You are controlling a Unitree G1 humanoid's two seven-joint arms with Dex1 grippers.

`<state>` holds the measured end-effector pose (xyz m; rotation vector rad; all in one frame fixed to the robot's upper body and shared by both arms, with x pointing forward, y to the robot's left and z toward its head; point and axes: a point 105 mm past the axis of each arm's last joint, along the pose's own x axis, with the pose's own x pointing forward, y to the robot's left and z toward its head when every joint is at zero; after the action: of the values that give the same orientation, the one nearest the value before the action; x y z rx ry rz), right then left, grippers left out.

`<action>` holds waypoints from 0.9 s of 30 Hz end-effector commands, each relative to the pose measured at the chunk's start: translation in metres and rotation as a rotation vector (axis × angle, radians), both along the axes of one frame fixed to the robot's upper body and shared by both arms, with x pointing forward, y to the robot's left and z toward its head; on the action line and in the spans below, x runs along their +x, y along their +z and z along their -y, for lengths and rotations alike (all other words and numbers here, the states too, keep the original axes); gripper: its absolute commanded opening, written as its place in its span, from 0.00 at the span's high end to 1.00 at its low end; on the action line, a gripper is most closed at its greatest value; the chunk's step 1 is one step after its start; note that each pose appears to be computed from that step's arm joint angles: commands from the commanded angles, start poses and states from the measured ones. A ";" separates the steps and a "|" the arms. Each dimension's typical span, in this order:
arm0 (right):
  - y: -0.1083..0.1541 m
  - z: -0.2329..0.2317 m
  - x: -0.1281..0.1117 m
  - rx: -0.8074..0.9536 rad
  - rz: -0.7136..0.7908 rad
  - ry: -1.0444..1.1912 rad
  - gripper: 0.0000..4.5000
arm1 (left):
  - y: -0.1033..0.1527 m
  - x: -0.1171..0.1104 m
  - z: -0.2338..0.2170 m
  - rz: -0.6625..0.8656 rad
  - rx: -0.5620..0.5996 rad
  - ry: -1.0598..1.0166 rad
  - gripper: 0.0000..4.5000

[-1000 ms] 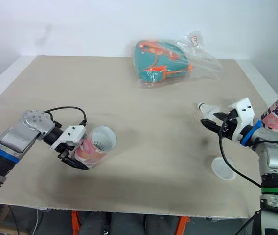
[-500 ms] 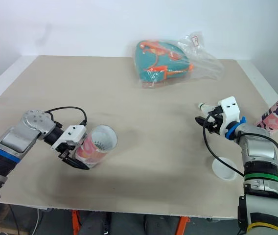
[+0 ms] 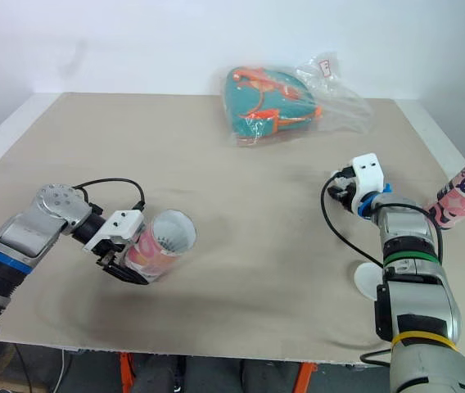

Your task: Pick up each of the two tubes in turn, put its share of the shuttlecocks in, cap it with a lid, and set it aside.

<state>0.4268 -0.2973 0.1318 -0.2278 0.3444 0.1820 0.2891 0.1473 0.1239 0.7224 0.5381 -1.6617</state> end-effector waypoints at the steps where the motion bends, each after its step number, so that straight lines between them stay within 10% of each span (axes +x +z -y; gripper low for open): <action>1: 0.030 -0.004 0.005 -0.011 0.096 0.050 0.99 | -0.003 -0.003 -0.002 -0.007 0.013 0.005 0.32; 4: 0.062 -0.034 0.000 0.079 0.189 0.244 0.99 | -0.003 -0.004 -0.002 -0.008 0.015 0.007 0.32; 7: 0.109 -0.110 -0.060 0.070 0.319 0.761 0.99 | -0.003 -0.004 -0.002 -0.003 0.015 0.007 0.32; 14: 0.102 -0.197 -0.151 -0.065 0.221 1.322 0.99 | -0.002 -0.002 -0.001 0.003 0.014 0.004 0.32; 27: 0.102 -0.254 -0.163 -0.342 0.258 1.664 0.99 | 0.000 0.002 0.002 0.007 0.010 0.001 0.32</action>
<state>0.2660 -0.0465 0.2297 -0.7826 -0.1350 1.7027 0.2908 0.1476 0.1240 0.7219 0.5431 -1.6512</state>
